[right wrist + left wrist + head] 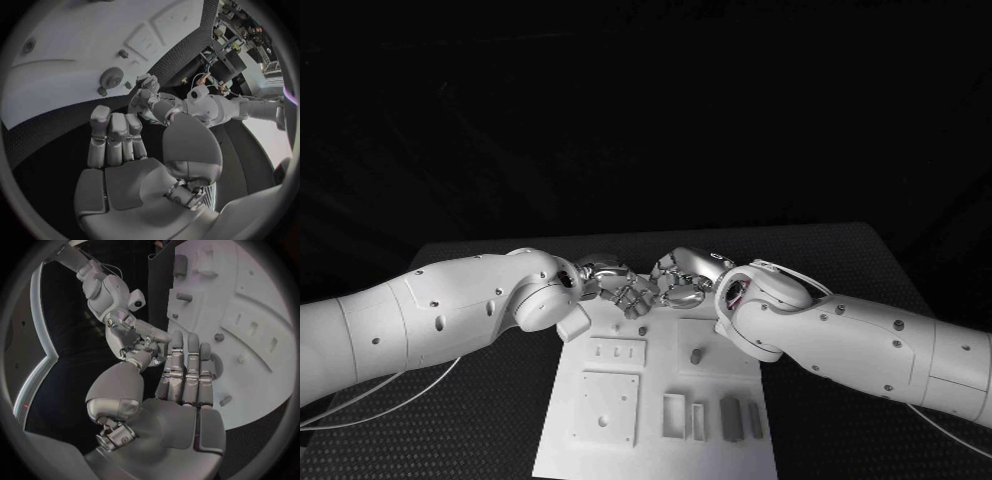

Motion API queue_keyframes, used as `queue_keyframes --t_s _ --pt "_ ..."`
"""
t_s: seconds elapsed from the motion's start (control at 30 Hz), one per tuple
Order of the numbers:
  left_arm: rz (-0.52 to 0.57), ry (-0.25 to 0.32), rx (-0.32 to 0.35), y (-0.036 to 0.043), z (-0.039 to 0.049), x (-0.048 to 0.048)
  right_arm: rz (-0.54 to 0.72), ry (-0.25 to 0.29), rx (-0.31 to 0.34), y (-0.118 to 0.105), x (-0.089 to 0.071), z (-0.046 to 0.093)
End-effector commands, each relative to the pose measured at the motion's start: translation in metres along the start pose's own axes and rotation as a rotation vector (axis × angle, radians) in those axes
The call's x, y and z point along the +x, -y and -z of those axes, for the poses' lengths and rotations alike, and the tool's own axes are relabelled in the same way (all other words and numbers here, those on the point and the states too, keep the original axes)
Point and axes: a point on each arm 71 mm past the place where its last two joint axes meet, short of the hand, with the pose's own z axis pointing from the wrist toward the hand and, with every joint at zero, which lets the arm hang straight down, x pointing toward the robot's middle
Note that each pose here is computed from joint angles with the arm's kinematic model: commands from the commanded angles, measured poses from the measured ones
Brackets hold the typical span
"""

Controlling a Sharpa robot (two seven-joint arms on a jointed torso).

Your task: Assemble the parts on the task board

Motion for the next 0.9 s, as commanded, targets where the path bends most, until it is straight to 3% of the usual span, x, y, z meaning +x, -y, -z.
queue_keyframes --t_s 0.03,0.43,0.9 --pt "-0.017 -0.015 0.008 0.0017 0.0001 0.0022 0.006 -0.016 -0.005 0.000 0.001 0.000" --pt "-0.036 0.015 -0.006 -0.0003 0.0007 -0.0014 -0.057 -0.008 -0.001 0.005 -0.001 0.001" --pt "-0.050 0.042 -0.033 -0.0061 0.0028 -0.0091 -0.144 0.071 -0.002 0.023 -0.013 0.009"
